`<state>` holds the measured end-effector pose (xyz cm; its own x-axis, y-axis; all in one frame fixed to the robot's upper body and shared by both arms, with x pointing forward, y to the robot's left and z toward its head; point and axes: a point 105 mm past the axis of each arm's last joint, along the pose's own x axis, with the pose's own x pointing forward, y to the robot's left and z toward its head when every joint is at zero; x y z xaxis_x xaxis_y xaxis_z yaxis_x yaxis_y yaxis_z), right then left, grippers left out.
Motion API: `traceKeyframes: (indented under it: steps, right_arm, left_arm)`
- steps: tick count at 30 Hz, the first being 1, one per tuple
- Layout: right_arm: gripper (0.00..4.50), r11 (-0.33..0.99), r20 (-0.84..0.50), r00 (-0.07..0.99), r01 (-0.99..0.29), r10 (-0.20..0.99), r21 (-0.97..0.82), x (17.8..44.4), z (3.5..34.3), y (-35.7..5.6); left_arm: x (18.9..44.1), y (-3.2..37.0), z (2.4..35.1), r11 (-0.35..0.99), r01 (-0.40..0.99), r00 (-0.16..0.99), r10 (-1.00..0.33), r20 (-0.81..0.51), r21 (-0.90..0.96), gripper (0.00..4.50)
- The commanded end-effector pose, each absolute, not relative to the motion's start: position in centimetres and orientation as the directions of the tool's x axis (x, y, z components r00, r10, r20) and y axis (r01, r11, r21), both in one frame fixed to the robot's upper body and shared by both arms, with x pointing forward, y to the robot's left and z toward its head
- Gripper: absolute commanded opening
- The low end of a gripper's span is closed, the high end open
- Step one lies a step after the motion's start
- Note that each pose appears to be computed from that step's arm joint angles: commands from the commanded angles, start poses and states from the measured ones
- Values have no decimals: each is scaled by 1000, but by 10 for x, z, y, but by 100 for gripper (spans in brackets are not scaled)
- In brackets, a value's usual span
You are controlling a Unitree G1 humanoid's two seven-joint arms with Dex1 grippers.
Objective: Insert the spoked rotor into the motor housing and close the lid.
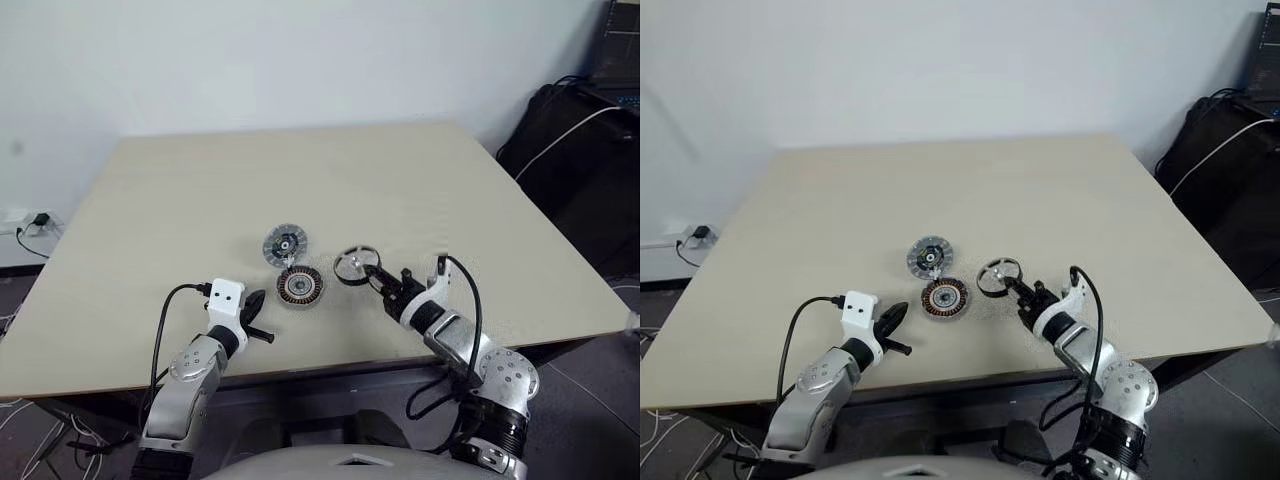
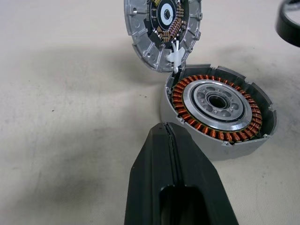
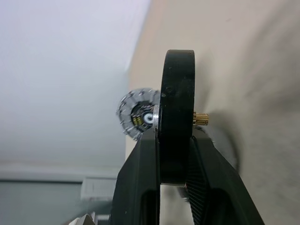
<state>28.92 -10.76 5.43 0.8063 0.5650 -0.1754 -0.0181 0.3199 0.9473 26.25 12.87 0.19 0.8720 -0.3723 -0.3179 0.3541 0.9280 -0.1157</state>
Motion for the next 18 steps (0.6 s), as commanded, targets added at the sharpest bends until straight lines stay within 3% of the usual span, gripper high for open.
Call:
traceKeyframes:
  steps: [1, 9, 18]
  right_arm:
    - [41, 217, -67, 756, -102, 652, 971, 294, 76, -63]
    - [41, 219, -94, 658, -111, 747, 969, 296, 67, -22]
    - [41, 224, -117, 626, -96, 771, 970, 301, 56, -11]
  left_arm:
    - [266, 131, 10, 930, 355, 883, -368, -291, -99, 0]
    - [262, 137, 12, 938, 333, 891, -346, -294, -96, 0]
    - [257, 142, 12, 946, 310, 896, -325, -302, -96, 0]
